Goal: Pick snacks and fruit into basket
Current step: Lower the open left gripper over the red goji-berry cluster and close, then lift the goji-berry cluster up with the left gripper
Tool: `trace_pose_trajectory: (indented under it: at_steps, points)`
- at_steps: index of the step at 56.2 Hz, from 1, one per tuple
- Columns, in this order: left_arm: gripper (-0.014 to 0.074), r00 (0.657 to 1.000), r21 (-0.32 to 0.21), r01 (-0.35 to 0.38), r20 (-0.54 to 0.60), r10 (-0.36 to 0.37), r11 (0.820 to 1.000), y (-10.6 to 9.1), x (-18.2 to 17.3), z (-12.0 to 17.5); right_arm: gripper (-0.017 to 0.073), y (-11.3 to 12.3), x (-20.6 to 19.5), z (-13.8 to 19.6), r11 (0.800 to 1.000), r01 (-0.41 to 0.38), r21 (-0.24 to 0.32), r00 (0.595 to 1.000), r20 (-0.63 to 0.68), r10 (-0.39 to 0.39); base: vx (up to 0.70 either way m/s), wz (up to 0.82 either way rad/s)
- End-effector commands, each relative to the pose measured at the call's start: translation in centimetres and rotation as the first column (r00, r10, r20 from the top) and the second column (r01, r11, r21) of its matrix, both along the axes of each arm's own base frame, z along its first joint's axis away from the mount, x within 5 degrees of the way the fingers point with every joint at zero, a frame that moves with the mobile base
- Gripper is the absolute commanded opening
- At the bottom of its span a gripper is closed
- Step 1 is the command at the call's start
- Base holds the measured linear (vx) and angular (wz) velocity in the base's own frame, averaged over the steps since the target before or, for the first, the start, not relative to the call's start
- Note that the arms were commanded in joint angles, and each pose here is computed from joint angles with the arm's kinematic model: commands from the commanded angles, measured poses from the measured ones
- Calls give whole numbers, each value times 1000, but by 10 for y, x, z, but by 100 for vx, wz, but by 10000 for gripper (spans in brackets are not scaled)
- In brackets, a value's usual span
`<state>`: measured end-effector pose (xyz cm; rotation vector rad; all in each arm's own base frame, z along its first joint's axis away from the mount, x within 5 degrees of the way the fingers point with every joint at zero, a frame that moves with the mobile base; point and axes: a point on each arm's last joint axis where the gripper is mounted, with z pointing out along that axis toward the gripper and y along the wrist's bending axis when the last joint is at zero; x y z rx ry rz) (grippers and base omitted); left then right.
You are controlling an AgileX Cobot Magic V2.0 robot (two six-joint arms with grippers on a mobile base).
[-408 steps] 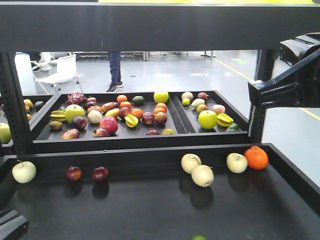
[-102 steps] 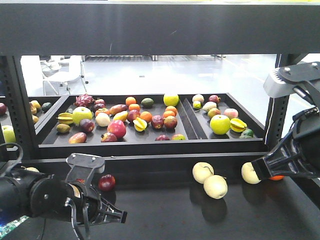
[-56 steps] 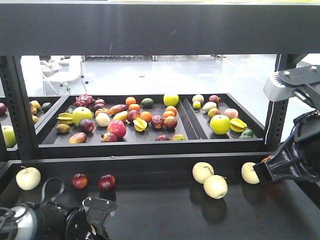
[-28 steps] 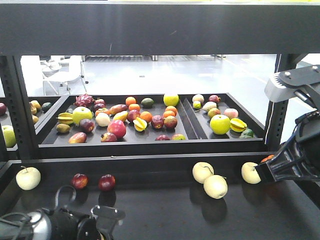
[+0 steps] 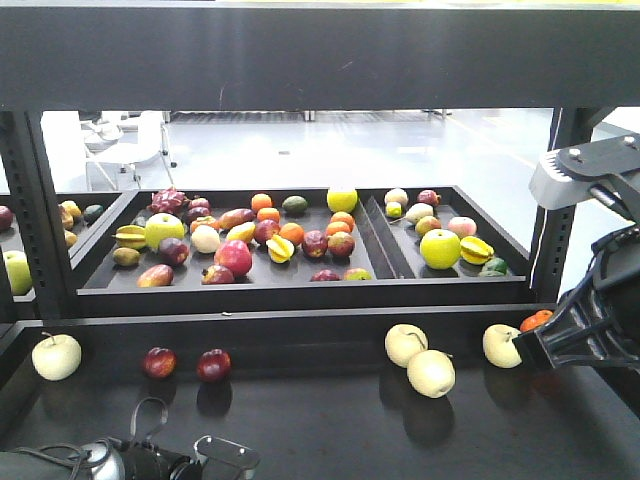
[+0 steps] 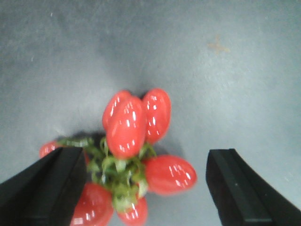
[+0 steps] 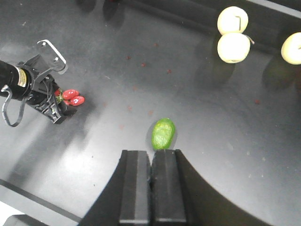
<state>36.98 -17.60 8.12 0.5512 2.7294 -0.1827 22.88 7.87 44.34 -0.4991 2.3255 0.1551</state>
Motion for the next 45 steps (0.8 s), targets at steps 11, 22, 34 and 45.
trace_pose_trajectory:
  at_steps: [11,22,34,45]
  points:
    - [622,996,-44,0,92,4,999,-7,11,16,0,-3,-5,18,1000,7,27,995,101,-9,0,0]
    - [559,997,-42,-4,83,7,999,-7,10,12,0,-4,-5,17,1000,7,27,995,100,-9,0,0]
    - [27,998,-31,1,62,1,1000,-6,9,11,0,-3,-5,18,1000,7,29,994,107,-10,0,0]
    - [-8,997,-34,8,82,-5,999,-7,9,17,0,-4,-5,18,1000,8,27,994,108,-11,0,0]
